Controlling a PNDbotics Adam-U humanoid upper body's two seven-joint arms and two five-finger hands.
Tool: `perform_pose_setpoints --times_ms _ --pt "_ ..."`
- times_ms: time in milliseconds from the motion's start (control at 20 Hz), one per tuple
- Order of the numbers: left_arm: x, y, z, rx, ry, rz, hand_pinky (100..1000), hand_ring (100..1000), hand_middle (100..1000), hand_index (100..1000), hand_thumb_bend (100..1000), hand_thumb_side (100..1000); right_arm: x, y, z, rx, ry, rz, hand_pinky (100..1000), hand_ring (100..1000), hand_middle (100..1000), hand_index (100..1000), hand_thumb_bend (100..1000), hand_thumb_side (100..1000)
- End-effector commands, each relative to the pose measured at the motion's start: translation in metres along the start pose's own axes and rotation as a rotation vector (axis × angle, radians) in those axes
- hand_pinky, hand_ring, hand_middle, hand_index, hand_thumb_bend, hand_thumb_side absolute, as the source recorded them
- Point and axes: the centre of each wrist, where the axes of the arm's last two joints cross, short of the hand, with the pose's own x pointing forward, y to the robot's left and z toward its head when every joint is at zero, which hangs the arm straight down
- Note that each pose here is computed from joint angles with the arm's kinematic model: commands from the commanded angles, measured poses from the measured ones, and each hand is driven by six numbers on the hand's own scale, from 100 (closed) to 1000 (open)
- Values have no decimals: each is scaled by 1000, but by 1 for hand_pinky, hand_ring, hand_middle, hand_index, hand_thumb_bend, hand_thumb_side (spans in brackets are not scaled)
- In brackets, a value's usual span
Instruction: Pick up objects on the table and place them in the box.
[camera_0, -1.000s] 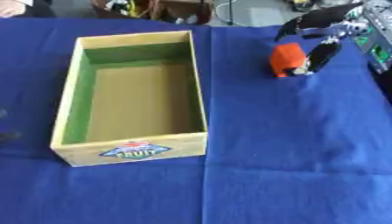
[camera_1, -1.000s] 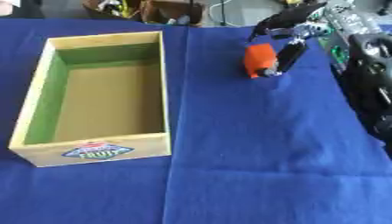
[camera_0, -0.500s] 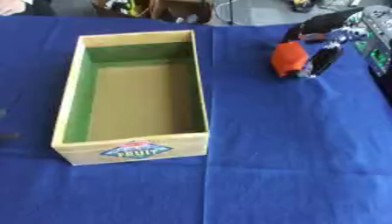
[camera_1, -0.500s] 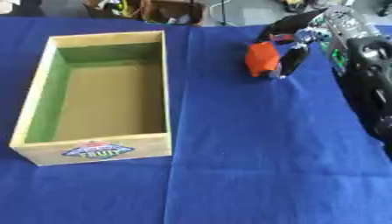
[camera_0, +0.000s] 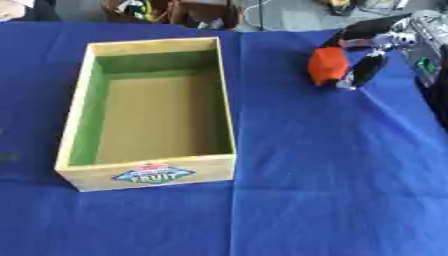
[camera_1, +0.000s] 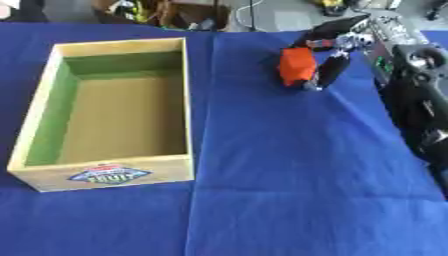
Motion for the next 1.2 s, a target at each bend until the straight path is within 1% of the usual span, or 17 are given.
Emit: perform_pose_setpoints --times_ms 50,100,300,350,550,700,1000,1200 --pt "7 2 -2 -12 -27 -11 640 816 784 768 100 988 -3 -4 3 213 -188 150 755 777 671 782 177 443" --pt "7 2 -2 -12 -27 -12 641 816 784 767 100 988 -2 -4 3 209 -192 148 749 769 665 759 167 440" --pt "6 2 -2 -11 -23 -14 641 816 784 767 100 988 -2 -8 4 207 -198 152 749 767 660 751 165 436" --pt "6 2 -1 -11 -22 -14 641 816 784 768 100 989 -2 -9 5 203 -198 153 746 762 642 724 164 432" --pt "6 2 -1 -13 -20 -15 642 816 785 767 100 989 -1 -15 7 177 -192 156 742 756 620 700 154 424" --pt "6 2 -1 -14 -18 -14 642 816 785 767 100 990 -1 -18 8 155 -178 150 737 748 611 689 100 411" --pt "5 2 0 -18 -14 -14 642 816 785 768 100 993 -1 -24 12 97 -155 135 737 748 614 679 100 398" --pt "5 2 1 -21 -12 -14 641 816 786 768 100 994 -1 -26 14 73 -151 131 736 746 607 664 100 407"
